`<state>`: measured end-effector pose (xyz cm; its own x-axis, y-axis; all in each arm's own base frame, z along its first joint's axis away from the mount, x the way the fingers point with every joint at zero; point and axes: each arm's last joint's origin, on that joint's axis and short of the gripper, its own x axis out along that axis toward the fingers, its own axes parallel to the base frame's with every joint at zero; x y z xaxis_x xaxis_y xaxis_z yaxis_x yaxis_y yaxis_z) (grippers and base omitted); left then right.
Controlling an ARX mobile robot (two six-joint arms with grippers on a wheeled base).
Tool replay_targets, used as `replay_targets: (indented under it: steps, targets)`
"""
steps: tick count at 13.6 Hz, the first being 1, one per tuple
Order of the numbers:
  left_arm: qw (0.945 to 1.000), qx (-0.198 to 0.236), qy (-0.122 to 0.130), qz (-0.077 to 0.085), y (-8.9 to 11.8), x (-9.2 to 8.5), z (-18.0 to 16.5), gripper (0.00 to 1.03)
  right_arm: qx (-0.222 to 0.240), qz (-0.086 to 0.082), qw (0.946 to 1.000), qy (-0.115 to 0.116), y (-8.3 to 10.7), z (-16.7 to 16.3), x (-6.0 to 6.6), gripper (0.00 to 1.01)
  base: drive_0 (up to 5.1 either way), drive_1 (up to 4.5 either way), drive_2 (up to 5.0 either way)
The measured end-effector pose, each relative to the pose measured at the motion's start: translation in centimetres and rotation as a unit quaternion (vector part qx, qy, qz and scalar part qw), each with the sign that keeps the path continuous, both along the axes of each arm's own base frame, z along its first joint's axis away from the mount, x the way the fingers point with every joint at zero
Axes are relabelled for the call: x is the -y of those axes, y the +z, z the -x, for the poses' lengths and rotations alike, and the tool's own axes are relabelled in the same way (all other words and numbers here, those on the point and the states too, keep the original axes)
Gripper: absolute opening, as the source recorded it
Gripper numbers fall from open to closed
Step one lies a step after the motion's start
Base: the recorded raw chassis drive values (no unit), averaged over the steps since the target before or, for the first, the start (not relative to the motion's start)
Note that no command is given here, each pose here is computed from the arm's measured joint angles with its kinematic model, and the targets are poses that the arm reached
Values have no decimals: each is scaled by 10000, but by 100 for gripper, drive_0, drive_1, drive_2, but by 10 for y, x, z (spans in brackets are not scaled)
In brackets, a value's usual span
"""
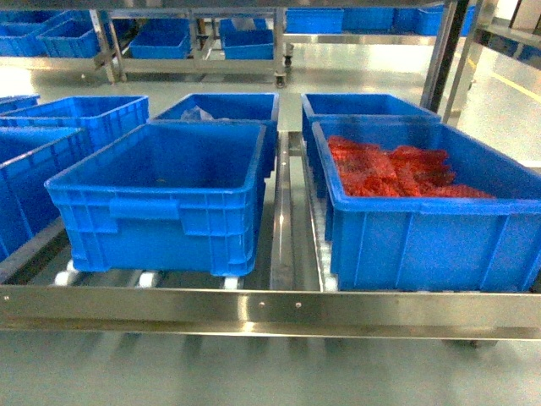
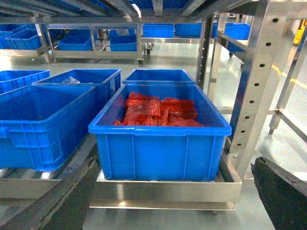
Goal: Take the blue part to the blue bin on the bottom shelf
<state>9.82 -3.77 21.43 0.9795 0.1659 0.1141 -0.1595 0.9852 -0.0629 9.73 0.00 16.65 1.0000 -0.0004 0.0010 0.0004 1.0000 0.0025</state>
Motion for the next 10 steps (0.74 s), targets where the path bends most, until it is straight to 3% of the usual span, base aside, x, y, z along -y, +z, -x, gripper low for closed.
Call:
replay_targets:
  steps: [10]
  targets:
    - [10000, -14, 0, -7, 0, 0, 0, 41, -6, 0, 10000, 0, 0, 0, 0, 98, 0, 0, 0]
